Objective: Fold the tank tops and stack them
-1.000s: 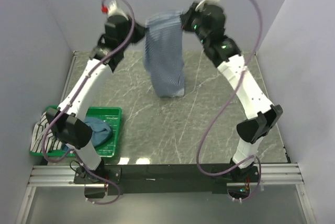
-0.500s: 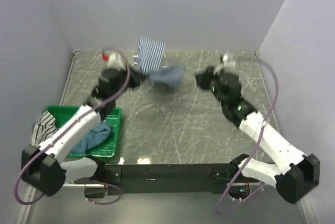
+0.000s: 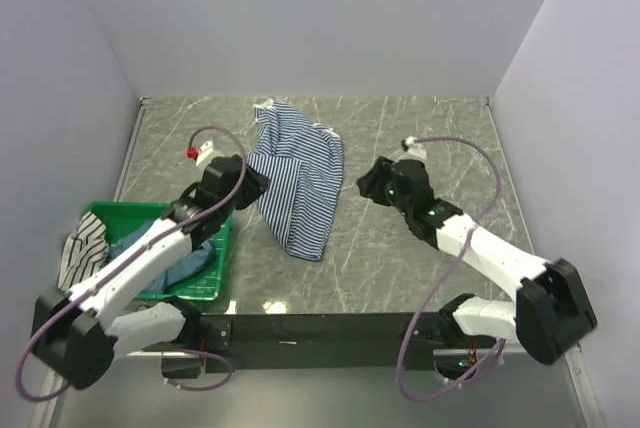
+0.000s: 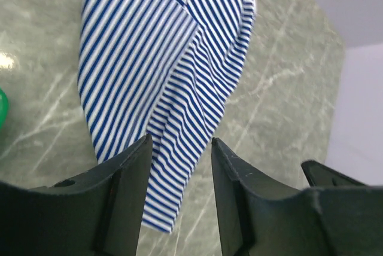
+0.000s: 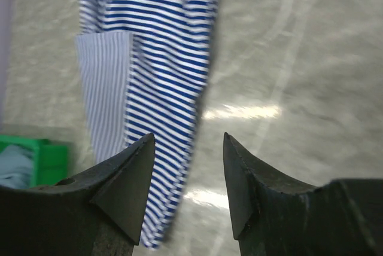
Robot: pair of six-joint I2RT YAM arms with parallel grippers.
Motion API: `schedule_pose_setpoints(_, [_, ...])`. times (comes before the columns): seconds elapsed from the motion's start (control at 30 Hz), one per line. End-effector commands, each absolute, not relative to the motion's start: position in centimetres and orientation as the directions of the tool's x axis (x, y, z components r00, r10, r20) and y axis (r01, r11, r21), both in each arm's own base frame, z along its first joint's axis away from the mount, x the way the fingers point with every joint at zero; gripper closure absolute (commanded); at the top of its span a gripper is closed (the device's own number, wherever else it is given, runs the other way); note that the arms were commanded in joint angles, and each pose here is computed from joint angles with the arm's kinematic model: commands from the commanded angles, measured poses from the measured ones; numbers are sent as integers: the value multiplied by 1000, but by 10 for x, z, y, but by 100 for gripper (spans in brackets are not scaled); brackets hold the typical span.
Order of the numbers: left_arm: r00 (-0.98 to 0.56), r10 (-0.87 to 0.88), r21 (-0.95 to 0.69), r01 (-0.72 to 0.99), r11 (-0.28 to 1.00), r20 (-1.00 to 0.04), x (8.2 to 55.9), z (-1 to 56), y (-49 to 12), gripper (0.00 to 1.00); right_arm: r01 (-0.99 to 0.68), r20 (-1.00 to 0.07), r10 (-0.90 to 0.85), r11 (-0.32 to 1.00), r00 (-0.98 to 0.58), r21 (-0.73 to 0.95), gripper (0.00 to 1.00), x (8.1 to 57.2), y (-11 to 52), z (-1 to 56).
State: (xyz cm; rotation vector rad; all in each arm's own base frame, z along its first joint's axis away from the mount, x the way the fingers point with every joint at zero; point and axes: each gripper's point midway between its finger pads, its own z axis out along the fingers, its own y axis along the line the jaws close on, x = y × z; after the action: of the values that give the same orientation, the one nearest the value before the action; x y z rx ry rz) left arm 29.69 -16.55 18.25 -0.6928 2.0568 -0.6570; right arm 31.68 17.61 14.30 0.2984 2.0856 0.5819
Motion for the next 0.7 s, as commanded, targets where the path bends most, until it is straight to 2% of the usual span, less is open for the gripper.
schedule_pose_setpoints(0.0, [-487, -638, -559, -318, 766, -597, 315, 170, -152, 50, -86, -715, 409, 834, -567, 545, 44, 327, 217, 159])
schedule_pose_setpoints(0.1, [-537, -601, -507, -332, 795, -592, 349, 158, -157, 49, -96, -713, 333, 867, -617, 488, 48, 339, 253, 140])
schedule_pose_setpoints(0.17, [-545, -599, -536, -293, 792, -587, 377, 173, -164, 49, -128, -729, 306, 871, -612, 474, 52, 354, 276, 154])
schedule_pose_setpoints(0.2, [-601, -555, -471, -311, 825, -575, 389, 146, -166, 51, -120, -722, 287, 882, -630, 456, 54, 361, 283, 141])
schedule_pose_setpoints(0.23, [-584, -555, -483, -293, 825, -592, 413, 168, -173, 52, -123, -726, 287, 882, -625, 454, 56, 369, 289, 149])
schedule_pose_setpoints(0.27, [-605, -536, -457, -298, 838, -589, 422, 164, -177, 52, -122, -723, 283, 884, -631, 452, 57, 373, 293, 147])
schedule_pose_setpoints(0.3, [-659, -501, -396, -317, 862, -562, 428, 136, -180, 55, -121, -723, 280, 885, -632, 449, 57, 379, 297, 146])
schedule_pose_setpoints(0.33, [-651, -503, -413, -303, 859, -569, 443, 147, -188, 55, -116, -723, 279, 889, -632, 444, 57, 381, 297, 145])
schedule_pose_setpoints(0.53, [-674, -507, -347, -372, 861, -537, 467, 113, -206, 59, -89, -738, 272, 908, -618, 409, 63, 392, 294, 142])
schedule_pose_setpoints(0.67, [-662, -516, -272, -443, 854, -544, 468, 93, -214, 57, -73, -736, 289, 906, -612, 416, 65, 388, 285, 140])
